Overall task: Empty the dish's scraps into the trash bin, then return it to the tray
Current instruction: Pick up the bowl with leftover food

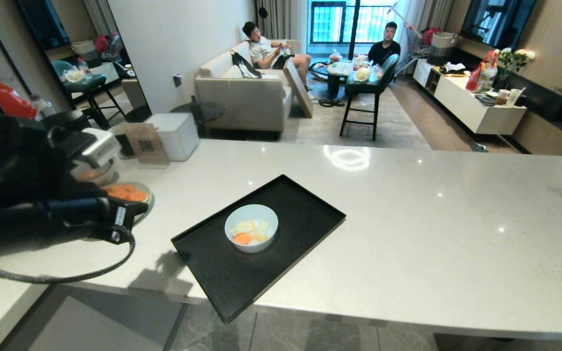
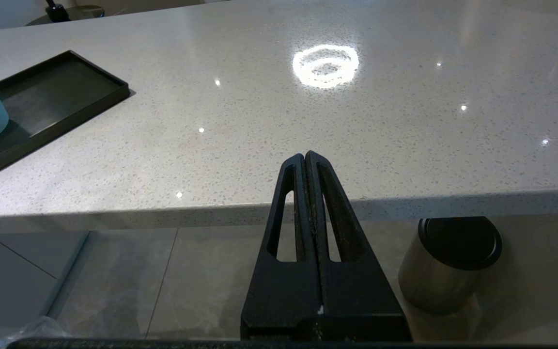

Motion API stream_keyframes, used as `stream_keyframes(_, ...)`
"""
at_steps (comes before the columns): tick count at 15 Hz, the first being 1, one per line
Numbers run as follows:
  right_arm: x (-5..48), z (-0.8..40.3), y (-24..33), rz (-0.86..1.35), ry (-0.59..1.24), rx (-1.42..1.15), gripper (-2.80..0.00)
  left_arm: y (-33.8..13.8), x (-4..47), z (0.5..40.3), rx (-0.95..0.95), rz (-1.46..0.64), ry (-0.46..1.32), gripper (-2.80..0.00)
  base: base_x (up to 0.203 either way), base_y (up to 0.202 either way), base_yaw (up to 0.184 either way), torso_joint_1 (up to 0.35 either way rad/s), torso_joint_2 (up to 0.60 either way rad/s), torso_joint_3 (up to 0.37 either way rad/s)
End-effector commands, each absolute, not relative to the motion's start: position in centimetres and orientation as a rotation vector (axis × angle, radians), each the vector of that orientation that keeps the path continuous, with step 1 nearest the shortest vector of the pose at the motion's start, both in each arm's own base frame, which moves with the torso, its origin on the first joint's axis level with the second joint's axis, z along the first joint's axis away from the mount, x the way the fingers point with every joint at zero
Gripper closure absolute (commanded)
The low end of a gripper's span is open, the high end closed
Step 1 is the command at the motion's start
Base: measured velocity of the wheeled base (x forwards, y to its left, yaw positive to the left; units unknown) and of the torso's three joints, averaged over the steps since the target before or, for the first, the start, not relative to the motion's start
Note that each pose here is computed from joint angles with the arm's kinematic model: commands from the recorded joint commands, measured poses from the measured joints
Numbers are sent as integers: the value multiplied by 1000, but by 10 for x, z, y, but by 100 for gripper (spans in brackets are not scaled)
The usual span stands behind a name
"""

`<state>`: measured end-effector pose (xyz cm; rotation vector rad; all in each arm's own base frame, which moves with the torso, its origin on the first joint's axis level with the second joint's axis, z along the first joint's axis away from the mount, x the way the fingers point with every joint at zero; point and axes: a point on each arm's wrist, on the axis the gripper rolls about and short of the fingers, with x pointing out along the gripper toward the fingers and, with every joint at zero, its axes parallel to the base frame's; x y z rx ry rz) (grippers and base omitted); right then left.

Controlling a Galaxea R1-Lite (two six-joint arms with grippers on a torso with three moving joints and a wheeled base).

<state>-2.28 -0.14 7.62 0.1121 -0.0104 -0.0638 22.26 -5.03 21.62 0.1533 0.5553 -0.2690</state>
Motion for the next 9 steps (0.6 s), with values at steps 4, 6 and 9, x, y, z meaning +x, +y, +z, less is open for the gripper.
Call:
stream_keyframes(4, -23, 76, -1, -64, -10, 113, 0, -89, 293, 174, 198, -342, 705, 0, 0, 0, 0, 0, 0, 0)
stream_keyframes(6, -23, 76, -1, -64, -10, 113, 0, -101, 309, 167, 212, -364, 713, 0, 0, 0, 0, 0, 0, 0)
stream_keyframes(9, -23, 76, -1, -64, -11, 112, 0, -115, 324, 162, 324, -401, 694, 0, 0, 0, 0, 0, 0, 0)
